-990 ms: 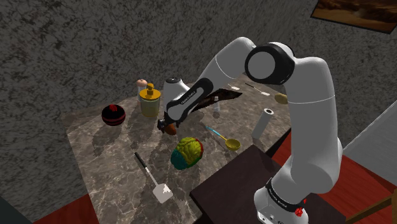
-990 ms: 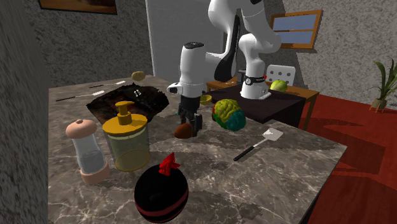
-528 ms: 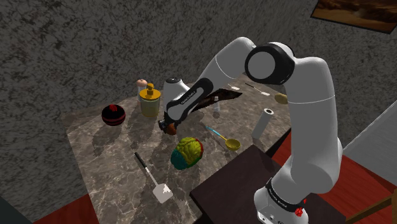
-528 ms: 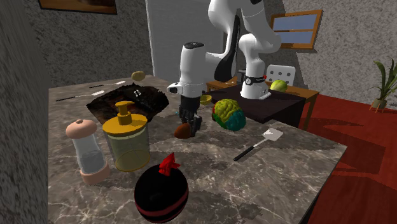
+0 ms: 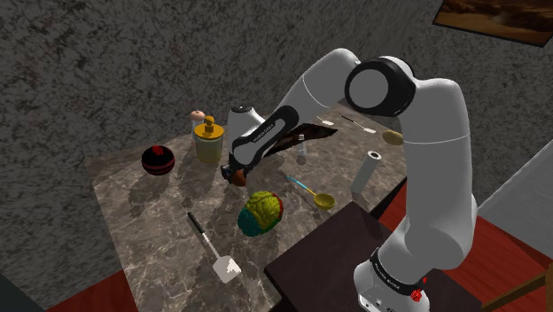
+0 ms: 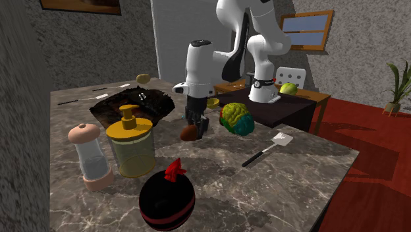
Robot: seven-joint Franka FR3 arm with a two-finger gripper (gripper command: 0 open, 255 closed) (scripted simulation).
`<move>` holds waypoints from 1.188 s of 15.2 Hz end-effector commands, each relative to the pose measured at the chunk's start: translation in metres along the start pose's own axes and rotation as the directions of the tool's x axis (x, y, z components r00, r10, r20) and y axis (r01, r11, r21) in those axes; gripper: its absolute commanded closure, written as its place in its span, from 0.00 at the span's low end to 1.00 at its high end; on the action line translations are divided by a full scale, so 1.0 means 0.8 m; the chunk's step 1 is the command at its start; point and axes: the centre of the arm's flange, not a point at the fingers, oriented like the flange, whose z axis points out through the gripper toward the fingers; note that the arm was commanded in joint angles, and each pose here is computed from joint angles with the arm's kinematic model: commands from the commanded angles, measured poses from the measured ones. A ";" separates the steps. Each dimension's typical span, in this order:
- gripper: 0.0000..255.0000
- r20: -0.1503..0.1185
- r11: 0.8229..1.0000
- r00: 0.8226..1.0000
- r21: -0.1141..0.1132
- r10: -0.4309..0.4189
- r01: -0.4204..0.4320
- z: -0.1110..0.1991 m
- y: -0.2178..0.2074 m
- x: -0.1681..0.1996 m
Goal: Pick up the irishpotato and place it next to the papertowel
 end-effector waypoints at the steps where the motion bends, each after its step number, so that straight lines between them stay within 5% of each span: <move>1: 1.00 0.000 1.000 1.000 0.000 0.000 0.000 -0.012 0.000 0.001; 18: 1.00 0.000 1.000 1.000 0.000 0.000 0.000 -0.124 0.007 0.008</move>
